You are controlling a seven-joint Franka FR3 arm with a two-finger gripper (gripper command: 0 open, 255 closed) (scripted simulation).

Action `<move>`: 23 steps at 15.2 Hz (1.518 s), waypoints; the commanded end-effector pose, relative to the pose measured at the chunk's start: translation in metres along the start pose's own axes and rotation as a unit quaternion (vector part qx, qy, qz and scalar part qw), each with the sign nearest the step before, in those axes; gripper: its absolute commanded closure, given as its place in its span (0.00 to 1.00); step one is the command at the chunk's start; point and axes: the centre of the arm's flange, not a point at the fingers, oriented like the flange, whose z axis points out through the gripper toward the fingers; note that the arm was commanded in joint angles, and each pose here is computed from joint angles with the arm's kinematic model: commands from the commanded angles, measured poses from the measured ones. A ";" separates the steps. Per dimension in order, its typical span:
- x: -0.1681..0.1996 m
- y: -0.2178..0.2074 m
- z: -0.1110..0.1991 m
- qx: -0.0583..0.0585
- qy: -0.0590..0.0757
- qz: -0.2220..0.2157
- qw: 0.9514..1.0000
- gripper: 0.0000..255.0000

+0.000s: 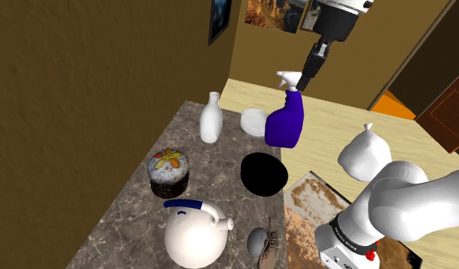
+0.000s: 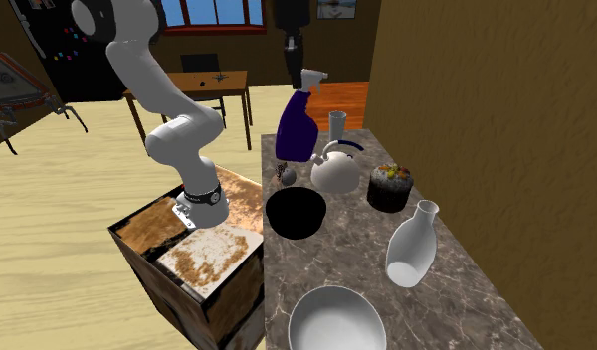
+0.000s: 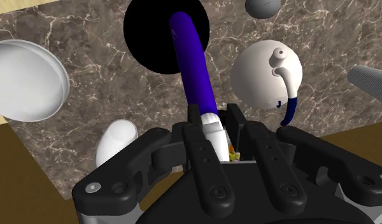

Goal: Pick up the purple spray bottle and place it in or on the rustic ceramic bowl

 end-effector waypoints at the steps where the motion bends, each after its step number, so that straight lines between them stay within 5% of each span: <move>1: -0.017 0.020 -0.022 0.000 0.000 0.000 1.000 1.00; 23: -0.027 0.029 0.093 0.000 0.000 0.000 1.000 1.00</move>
